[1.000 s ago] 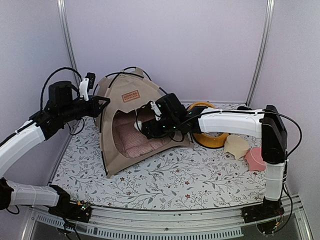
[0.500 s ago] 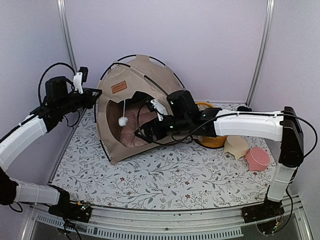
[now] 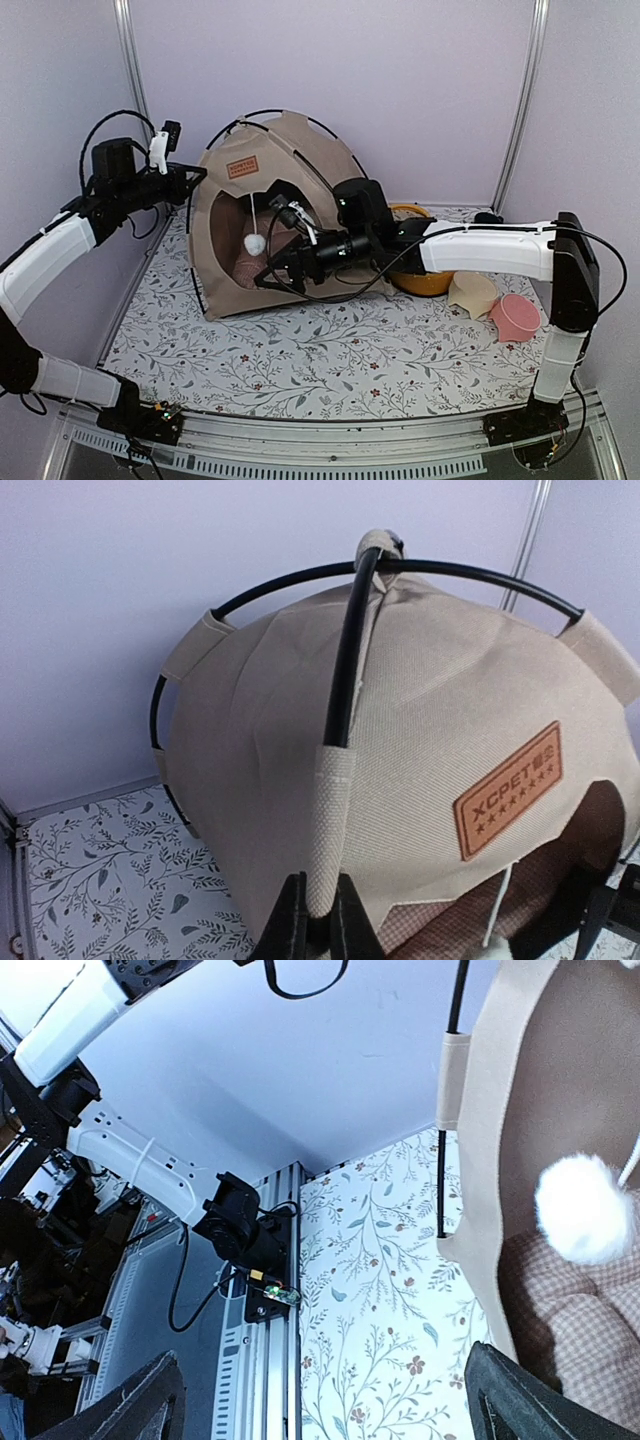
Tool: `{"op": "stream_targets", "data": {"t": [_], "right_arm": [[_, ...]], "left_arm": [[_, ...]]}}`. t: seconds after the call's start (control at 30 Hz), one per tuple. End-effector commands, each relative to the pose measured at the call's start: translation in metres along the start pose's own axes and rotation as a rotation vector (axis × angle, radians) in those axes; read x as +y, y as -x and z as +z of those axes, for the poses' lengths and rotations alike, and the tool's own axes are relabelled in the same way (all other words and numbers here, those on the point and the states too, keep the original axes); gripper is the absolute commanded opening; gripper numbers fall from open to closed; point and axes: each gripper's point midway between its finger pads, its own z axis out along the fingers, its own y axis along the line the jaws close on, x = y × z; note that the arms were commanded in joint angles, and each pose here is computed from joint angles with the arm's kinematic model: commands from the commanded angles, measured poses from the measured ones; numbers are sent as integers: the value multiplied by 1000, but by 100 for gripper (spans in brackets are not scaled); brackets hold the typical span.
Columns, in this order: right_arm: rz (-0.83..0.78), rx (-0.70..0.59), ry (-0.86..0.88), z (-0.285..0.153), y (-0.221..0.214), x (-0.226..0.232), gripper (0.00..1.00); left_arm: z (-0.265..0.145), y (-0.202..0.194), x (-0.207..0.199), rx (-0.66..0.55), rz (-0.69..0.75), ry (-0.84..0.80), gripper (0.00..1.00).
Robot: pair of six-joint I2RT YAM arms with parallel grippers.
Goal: Set up the pet tent
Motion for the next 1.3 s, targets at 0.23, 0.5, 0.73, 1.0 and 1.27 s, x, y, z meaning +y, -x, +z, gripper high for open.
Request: {"op": "stream_targets", "data": {"t": [0.23,0.5,0.73,1.0,1.27], "right_arm": [[3,-3,213,26,13,25,99],[-18,-24,195,13,22,38,99],[-69,-78,-82,-16,38,13,99],[7,-185,-389,-105,45,-64,99],[156,-166,-470,-131,16,-139,99]], "left_arm": [[-31,21,-12,-122,54,75,6],[-38,19,46,-158,140,259,14],[-26,30,74,-157,79,126,13],[-33,43,33,-138,15,51,44],[-62,17,-31,-88,-74,59,56]]}}
